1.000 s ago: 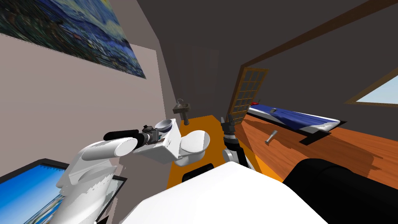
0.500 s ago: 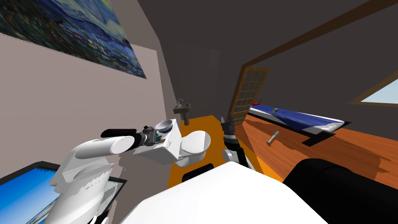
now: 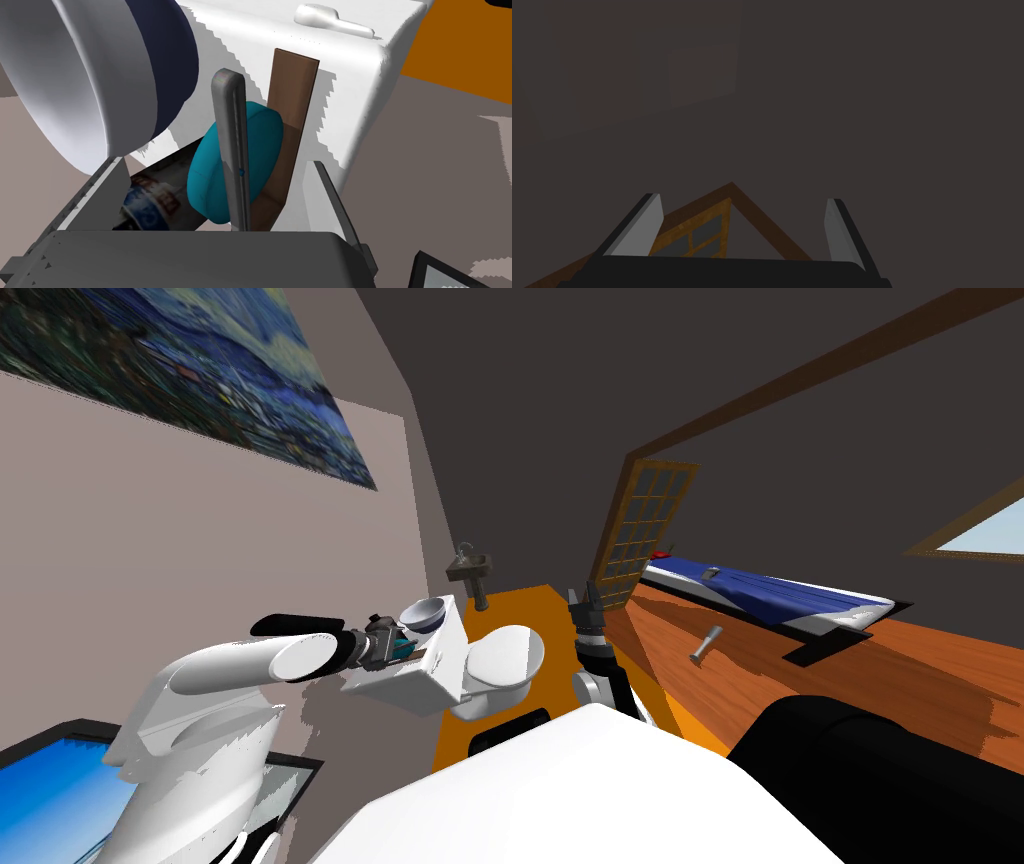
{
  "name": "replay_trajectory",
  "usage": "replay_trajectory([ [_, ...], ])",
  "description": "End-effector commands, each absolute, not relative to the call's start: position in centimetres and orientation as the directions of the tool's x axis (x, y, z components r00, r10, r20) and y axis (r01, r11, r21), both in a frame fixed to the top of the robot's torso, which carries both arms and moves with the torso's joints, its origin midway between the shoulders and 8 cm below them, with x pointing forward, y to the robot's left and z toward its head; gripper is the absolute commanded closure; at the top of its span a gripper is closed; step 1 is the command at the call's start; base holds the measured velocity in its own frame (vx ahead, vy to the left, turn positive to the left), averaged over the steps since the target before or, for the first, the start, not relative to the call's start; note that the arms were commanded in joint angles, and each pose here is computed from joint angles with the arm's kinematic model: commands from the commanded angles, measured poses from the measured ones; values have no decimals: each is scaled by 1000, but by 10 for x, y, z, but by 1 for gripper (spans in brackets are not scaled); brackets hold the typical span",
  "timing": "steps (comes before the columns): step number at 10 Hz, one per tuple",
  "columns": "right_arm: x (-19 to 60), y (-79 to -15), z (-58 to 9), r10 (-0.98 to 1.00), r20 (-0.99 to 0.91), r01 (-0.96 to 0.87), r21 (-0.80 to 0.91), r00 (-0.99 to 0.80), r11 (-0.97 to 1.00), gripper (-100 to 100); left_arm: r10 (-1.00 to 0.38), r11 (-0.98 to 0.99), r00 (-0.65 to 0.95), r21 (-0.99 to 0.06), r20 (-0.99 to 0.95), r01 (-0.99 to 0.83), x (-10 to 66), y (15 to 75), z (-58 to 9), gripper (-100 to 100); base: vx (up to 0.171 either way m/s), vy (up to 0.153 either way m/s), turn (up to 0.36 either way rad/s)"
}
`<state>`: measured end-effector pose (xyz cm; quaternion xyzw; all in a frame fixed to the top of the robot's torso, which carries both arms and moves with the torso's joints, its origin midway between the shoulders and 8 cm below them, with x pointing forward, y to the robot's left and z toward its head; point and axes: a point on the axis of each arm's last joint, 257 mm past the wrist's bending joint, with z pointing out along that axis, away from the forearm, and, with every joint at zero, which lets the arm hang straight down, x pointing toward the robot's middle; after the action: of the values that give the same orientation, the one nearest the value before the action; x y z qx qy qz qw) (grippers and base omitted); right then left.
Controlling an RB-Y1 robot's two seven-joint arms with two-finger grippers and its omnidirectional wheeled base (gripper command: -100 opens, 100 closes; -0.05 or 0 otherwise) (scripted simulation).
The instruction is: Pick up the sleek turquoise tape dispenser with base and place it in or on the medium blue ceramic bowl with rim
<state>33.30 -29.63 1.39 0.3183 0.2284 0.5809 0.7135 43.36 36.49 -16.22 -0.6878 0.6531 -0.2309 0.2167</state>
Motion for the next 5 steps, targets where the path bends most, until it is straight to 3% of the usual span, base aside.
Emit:
replay_trajectory([
  [1, 333, -296, 14, 974, 44, -684, 720, 221, 122, 0, -998, -60, 54, -565, 28, -823, 426, 371, -166, -100, 48, 27, 0],
  [5, 333, -296, 14, 974, 44, -684, 720, 221, 122, 0, -997, -78, 82, -497, 13, -864, 409, 385, -168, -100, 61, 29, -5],
])
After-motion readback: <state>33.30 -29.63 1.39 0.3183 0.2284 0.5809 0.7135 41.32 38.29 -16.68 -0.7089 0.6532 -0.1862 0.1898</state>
